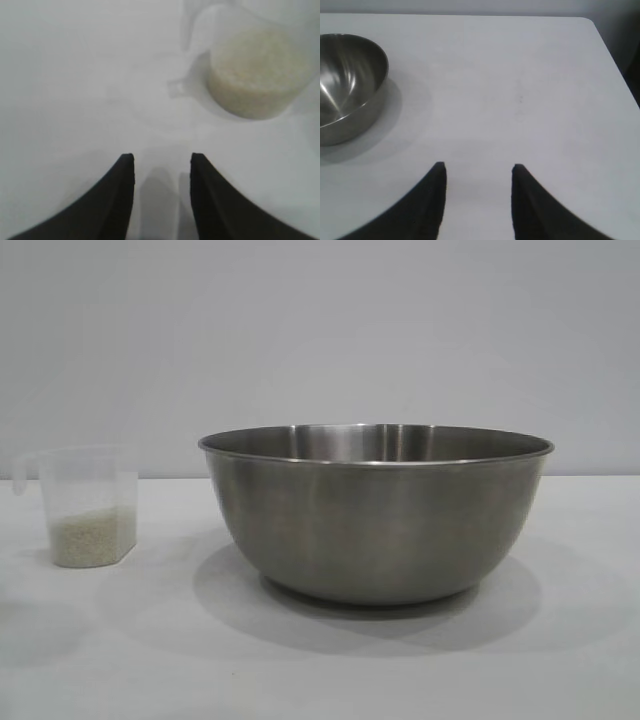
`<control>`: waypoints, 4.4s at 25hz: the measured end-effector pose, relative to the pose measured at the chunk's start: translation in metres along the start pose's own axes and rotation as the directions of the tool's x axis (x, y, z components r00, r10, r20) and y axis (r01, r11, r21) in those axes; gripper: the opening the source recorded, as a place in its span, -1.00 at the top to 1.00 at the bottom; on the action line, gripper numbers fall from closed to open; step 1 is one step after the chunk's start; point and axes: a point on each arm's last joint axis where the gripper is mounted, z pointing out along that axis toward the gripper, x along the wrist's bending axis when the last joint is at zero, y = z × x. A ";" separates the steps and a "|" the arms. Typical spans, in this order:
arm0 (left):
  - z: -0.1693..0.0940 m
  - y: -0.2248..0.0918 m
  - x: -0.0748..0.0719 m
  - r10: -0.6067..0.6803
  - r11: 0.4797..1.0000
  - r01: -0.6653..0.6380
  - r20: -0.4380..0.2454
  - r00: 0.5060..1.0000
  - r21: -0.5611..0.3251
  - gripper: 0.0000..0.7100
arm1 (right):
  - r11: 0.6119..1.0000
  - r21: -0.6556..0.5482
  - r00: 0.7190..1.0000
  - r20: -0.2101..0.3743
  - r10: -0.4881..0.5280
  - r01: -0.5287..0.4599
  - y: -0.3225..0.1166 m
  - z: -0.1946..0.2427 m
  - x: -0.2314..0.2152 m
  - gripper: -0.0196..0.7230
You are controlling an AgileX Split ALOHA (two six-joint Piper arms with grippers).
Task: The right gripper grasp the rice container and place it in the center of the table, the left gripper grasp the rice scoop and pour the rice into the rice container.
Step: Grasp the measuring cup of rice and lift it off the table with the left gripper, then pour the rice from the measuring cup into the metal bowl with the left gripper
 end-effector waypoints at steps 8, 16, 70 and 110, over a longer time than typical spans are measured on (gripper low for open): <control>0.010 -0.001 -0.001 -0.001 1.000 0.001 -0.020 1.000 -0.002 0.37 | 1.000 0.000 1.000 0.000 0.000 0.000 0.000 0.000 0.000 0.24; 0.022 0.006 -0.005 0.004 0.999 -0.004 -0.015 1.000 -0.036 0.37 | 1.000 0.000 1.000 0.000 0.000 0.000 0.000 0.000 0.000 0.24; 0.050 0.039 -0.008 0.076 0.983 -0.071 0.021 0.997 -0.167 1.00 | 1.000 -0.002 1.000 -0.001 0.001 -0.001 0.000 0.000 0.000 0.24; 0.034 0.152 -0.095 0.909 -0.292 -0.625 -0.414 0.055 -0.724 1.00 | 1.000 -0.002 1.000 -0.001 0.001 -0.001 0.000 0.000 0.000 0.24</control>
